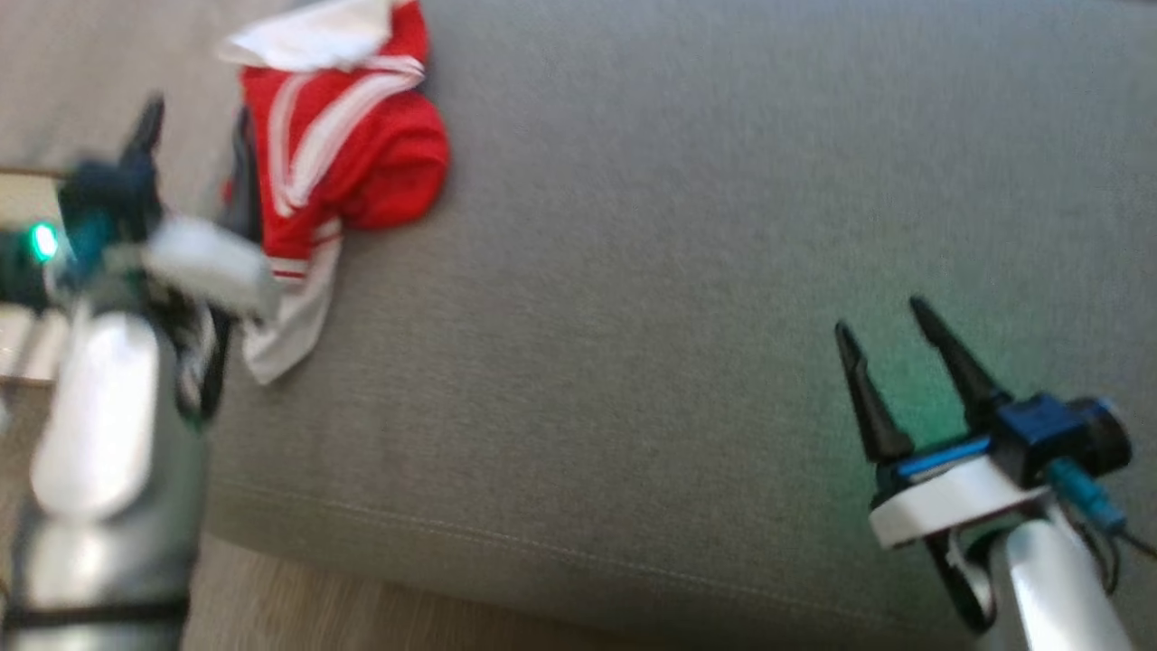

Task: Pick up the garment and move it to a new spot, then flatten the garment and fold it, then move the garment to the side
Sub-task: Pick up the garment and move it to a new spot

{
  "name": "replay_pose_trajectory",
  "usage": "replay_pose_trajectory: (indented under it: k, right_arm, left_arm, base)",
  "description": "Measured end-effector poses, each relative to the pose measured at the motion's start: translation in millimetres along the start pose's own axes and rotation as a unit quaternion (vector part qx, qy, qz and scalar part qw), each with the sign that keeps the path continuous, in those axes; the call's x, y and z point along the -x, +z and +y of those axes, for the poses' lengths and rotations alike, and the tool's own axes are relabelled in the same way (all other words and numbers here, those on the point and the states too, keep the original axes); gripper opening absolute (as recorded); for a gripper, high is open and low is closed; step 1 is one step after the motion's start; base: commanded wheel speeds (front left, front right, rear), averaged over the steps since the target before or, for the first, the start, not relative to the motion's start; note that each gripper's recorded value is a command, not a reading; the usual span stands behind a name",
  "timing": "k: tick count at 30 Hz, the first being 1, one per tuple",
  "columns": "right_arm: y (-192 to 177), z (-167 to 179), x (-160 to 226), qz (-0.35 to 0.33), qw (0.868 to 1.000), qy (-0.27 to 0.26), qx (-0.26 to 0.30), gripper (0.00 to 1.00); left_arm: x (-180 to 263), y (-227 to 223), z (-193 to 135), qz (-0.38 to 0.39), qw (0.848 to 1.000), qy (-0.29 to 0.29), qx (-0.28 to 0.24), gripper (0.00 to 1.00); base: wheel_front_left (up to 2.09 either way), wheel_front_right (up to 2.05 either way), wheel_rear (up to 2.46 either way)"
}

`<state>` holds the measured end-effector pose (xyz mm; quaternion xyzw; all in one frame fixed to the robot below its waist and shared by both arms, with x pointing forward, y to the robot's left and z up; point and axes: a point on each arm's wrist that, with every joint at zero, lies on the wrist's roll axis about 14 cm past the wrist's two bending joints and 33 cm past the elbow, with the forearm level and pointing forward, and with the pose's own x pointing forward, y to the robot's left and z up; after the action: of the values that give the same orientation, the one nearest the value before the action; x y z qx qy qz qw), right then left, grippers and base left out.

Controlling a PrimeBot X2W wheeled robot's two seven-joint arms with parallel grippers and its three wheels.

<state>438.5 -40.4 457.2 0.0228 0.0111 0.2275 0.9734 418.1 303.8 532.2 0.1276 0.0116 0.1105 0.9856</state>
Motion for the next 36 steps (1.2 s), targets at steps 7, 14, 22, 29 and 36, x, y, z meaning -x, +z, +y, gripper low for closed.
replay_pose_trajectory:
  k: [7,14,22,29,36]
  right_arm:
    - [-27.5,-40.1,-25.3,0.013,1.0,-0.023,0.001,1.0]
    - [-52.3,-55.5,-35.3,0.029,0.999,-0.031,-0.006,1.0]
    - [-58.8,-67.2,-36.9,0.032,0.999,-0.043,-0.008,1.0]
    - [-39.0,-66.3,-35.9,0.012,0.999,-0.048,-0.007,1.0]
    - [3.7,-62.8,-26.5,-0.031,0.998,-0.06,-0.009,1.0]
  left_arm:
    - [-86.7,-48.8,-24.2,0.125,0.991,-0.036,0.042,1.0]
    - [-90.3,-139.2,-59.6,0.308,0.944,-0.055,0.107,1.0]
    - [-90.8,-169.8,-71.6,0.349,0.93,-0.062,0.099,0.75]
    - [-96.3,-146.8,-69.2,0.26,0.96,-0.064,0.087,0.0]
    - [-105.0,-81.8,-68.1,0.132,0.985,-0.089,0.064,0.0]
  base:
    - [0.0,0.0,0.0]
    - [0.0,0.0,0.0]
    - [0.0,0.0,0.0]
    - [0.0,0.0,0.0]
    - [0.0,0.0,0.0]
